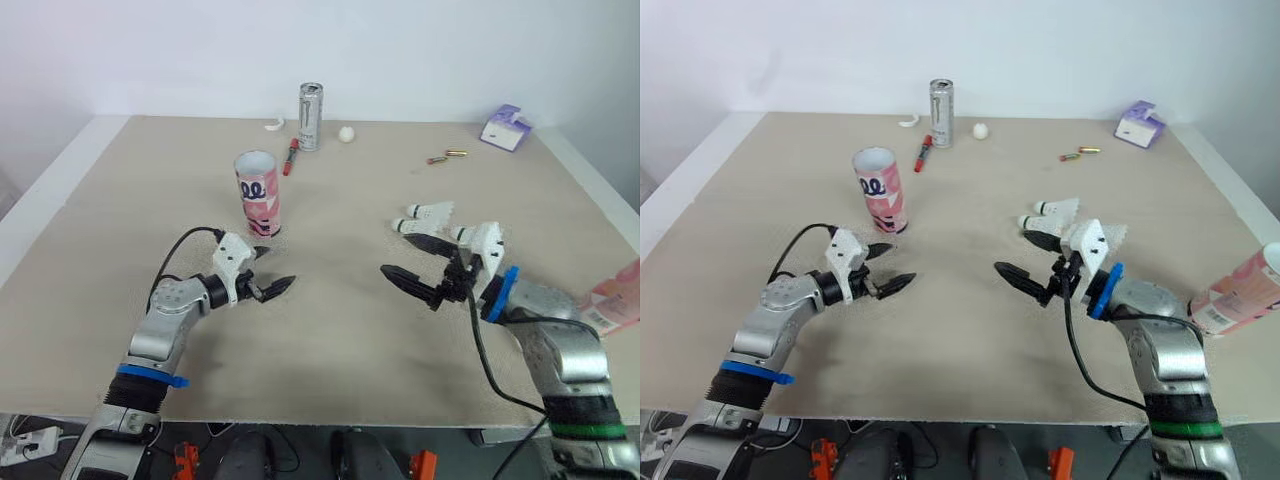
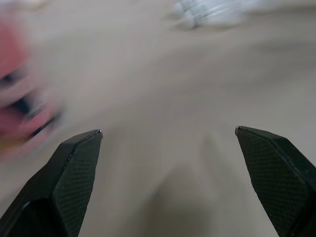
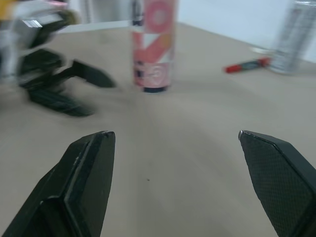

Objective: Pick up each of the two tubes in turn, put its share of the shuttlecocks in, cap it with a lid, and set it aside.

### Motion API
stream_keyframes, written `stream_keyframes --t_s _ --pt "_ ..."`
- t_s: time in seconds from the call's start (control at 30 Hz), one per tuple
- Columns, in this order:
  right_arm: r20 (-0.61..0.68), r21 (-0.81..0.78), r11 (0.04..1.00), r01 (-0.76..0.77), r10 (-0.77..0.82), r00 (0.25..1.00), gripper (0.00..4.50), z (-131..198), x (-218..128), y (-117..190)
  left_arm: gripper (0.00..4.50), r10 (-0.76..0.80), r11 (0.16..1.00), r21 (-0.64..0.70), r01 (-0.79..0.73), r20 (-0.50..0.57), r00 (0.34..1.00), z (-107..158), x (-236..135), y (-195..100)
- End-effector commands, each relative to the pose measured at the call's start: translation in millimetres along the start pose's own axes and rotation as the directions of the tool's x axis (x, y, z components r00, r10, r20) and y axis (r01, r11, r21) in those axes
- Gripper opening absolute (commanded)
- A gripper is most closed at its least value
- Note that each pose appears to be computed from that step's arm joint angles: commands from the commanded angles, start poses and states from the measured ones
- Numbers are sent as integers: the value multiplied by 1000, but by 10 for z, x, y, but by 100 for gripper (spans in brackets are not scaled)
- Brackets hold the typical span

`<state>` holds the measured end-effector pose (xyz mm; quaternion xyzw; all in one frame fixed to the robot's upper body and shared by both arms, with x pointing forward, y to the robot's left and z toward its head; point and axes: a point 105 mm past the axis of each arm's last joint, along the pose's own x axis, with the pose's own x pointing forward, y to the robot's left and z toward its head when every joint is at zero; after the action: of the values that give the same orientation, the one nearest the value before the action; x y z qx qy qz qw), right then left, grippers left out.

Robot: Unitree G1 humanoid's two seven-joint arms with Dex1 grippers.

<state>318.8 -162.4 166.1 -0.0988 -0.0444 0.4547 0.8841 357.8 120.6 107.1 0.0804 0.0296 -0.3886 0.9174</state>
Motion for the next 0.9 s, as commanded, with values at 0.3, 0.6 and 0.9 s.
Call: stream_keyframes --t_s 0.3,0.6,0.9 --pt "40 -99 989 -106 110 993 431 85 226 -77 450 362 930 -84 -359 16 932 59 -36 490" --pt "27 -179 981 -70 76 997 431 138 248 -184 450 350 932 -102 -348 -1 937 108 178 554" --pt "22 -192 980 -43 48 999 431 136 245 -221 450 349 933 -88 -348 -7 937 170 366 643"
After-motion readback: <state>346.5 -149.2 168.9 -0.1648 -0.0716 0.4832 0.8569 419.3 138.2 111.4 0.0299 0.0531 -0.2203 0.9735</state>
